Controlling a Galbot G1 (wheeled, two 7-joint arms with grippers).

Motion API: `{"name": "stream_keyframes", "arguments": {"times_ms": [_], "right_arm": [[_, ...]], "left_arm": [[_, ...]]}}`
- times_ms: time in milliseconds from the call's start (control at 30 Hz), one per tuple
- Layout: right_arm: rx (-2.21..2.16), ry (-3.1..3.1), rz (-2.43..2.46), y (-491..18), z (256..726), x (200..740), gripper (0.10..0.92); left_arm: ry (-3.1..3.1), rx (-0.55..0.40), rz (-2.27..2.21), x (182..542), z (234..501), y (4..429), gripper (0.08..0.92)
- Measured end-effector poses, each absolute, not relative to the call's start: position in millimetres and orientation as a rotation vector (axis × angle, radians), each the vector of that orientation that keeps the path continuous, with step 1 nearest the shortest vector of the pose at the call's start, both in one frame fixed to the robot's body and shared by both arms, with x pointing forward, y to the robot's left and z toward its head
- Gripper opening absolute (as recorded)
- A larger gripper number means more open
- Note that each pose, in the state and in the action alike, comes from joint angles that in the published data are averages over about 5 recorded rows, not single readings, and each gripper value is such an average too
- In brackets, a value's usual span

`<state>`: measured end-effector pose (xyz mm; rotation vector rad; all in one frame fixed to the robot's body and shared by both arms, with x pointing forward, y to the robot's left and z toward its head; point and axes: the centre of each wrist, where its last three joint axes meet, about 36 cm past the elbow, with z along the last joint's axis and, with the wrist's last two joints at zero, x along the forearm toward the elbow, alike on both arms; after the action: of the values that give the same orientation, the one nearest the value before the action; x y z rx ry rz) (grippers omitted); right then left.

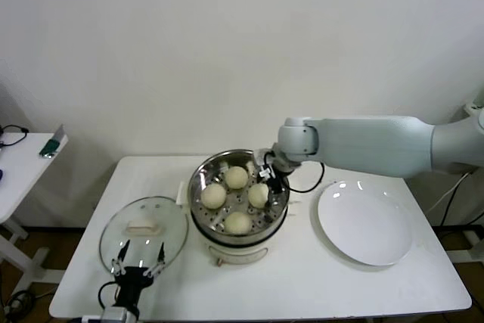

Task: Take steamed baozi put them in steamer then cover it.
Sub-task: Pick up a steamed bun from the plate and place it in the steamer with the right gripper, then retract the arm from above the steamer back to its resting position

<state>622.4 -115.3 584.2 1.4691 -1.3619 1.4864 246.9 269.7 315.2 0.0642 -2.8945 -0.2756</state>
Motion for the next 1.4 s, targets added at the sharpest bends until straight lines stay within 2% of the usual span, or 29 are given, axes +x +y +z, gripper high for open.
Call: {"name": "stream_keyframes", "arguments": {"times_ms": [167,433,600,733,1067,1400], "right_arm": [[1.485,-1.406,1.464,-119.3,602.7,629.1,0.822],[1.509,-1.632,1.311,-144.1,661.8,642.8,0.823],[1.510,-1.823,1.163,-178.7,691.9,640.4,0.823],[1.467,-1.986,1.051,-222.9,697.8,631.6,0.823],[1.109,-2.546,0.774,-354.6,634.8,590.9,0.823],[0.826,-2.970,0.533,-399.0,551.7,545.8,0.823]], "left_arm": [[-2.895,0.058,-0.279,245.1,317.3,270.1,0.823],[-2.891,0.044,-0.276,244.1,324.2,271.6,0.823],[-2.898,0.038,-0.272,245.2,326.7,272.7,0.823],[-2.906,0.034,-0.268,246.7,327.3,272.5,0.823],[-2.941,0.048,-0.266,253.4,323.6,271.3,0.823],[-2.987,0.091,-0.347,266.0,323.2,278.7,0.823]]}}
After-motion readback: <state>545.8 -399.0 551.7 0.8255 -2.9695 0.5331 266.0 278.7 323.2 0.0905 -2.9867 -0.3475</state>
